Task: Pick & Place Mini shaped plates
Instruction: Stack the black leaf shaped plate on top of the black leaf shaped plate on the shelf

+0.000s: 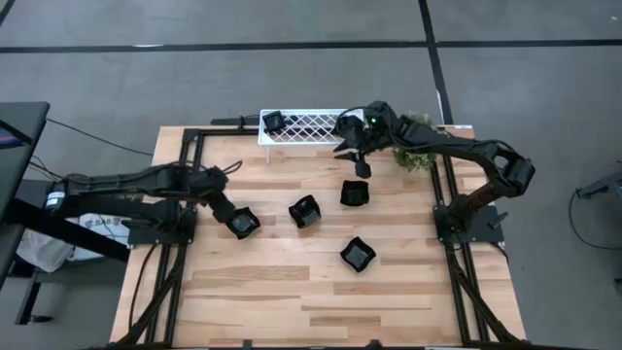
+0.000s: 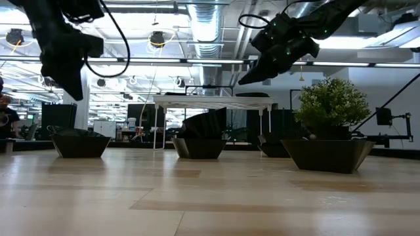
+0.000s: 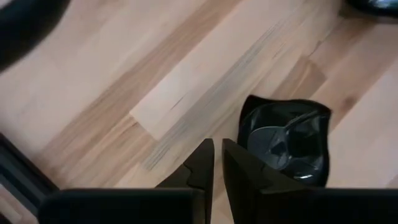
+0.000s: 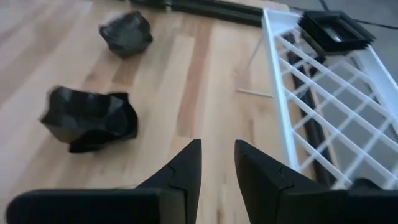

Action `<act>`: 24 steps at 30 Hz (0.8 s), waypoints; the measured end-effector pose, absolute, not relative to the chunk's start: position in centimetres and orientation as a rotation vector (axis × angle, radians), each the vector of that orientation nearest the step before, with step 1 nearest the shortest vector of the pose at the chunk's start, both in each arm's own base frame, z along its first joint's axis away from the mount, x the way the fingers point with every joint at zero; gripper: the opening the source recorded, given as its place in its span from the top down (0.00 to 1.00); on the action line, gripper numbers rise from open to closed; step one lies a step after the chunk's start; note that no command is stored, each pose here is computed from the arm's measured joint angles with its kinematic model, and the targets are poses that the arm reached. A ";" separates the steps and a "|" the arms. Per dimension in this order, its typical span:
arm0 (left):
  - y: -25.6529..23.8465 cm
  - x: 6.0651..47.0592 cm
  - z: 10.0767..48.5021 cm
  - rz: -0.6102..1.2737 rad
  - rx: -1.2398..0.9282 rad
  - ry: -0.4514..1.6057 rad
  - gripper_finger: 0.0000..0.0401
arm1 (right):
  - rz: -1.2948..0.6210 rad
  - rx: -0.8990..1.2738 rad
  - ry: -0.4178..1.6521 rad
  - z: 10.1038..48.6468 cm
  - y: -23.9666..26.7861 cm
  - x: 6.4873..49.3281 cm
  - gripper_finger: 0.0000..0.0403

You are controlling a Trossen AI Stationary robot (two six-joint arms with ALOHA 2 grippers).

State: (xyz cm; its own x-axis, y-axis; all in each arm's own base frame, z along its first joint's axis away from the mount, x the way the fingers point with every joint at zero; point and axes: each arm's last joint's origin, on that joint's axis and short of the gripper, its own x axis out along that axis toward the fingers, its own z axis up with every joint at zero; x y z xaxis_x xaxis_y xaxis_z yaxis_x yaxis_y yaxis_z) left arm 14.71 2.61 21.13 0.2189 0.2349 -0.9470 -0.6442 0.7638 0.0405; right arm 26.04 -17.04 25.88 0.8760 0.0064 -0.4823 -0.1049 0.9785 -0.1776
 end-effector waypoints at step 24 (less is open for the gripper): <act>-0.5 17.0 16.7 0.597 -0.433 1.350 0.92 | 0.039 -0.182 0.570 25.3 -17.1 25.6 0.77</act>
State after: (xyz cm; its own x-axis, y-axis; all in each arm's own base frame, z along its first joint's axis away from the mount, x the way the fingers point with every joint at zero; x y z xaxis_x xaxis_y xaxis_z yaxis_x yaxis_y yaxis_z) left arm 16.98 -0.52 16.70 0.1091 0.1485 -0.9829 -0.6267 0.7778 0.0480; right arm 25.59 -17.14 25.35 0.8415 -0.0135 -0.5401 -0.0872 0.9832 -0.1604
